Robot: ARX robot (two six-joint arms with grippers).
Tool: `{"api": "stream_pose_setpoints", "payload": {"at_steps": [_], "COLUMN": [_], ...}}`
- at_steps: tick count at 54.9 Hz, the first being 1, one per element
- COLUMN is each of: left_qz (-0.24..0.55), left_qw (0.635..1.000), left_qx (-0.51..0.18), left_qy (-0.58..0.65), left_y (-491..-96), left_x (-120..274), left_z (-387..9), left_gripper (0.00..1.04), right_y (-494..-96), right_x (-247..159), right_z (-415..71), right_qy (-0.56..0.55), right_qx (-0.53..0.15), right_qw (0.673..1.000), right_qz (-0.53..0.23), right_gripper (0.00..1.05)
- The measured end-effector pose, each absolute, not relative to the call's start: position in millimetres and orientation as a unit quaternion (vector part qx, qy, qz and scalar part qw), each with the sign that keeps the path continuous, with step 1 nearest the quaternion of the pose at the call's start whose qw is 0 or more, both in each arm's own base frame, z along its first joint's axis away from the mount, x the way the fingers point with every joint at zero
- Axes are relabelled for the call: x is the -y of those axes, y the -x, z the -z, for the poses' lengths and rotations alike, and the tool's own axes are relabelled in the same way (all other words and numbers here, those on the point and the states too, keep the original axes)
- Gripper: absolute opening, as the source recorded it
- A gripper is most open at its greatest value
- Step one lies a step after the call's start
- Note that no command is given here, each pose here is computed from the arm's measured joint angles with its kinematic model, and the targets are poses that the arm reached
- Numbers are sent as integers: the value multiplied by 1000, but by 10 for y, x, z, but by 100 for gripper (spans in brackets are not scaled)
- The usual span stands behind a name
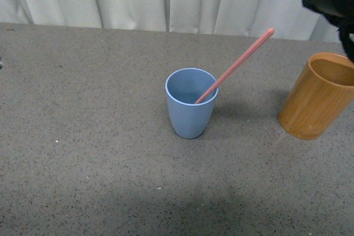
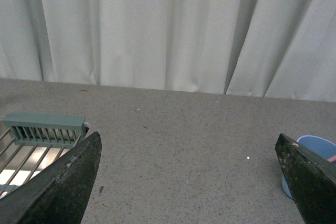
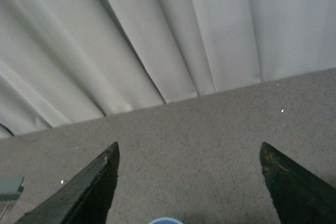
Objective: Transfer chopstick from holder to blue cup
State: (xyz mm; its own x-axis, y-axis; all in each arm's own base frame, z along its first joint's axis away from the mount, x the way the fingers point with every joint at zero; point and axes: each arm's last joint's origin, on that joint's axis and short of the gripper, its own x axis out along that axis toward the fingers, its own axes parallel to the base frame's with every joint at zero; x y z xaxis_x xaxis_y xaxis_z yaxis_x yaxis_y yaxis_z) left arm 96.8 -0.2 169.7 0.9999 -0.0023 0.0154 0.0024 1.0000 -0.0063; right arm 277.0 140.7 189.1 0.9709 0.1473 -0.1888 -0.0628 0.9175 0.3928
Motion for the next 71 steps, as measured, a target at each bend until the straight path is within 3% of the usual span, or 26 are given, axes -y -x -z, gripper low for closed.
{"api": "stream_pose_setpoints", "payload": {"at_steps": [2, 6, 14, 23, 26, 32, 47, 71], "left_qz": [1, 1, 1, 1, 1, 1, 1, 1], "left_qw": [1000, 1000, 1000, 1000, 1000, 1000, 1000, 1000], "left_qx": [8, 8, 8, 8, 8, 8, 8, 8], "left_qy": [3, 3, 3, 3, 3, 3, 3, 3], "left_y": [-968, -968, -968, -968, -968, -968, -968, -968], "left_x": [2, 2, 2, 2, 2, 2, 2, 2], "left_z": [-1697, -1697, -1697, -1697, -1697, -1697, -1697, -1697], "left_gripper": [98, 98, 98, 98, 98, 98, 98, 98], "right_y": [-2733, -2512, -1880, -1215, -1082, -986, -977, -977], "right_x": [-1353, -1095, -555, -91, -16, -5, -3, -3], "right_z": [-1945, -2005, -1868, -1511, -1571, -1642, -1648, -1648], "right_qy": [-191, -114, -20, -3, -5, -3, -1, -1], "right_qx": [-80, -18, -32, -83, -52, -4, 1, 1], "right_qw": [977, 993, 999, 996, 999, 1000, 1000, 1000], "right_qz": [-44, -16, -8, -21, 1, -3, -2, -2], "right_gripper": [82, 67, 40, 10, 0, 1, 4, 78]}}
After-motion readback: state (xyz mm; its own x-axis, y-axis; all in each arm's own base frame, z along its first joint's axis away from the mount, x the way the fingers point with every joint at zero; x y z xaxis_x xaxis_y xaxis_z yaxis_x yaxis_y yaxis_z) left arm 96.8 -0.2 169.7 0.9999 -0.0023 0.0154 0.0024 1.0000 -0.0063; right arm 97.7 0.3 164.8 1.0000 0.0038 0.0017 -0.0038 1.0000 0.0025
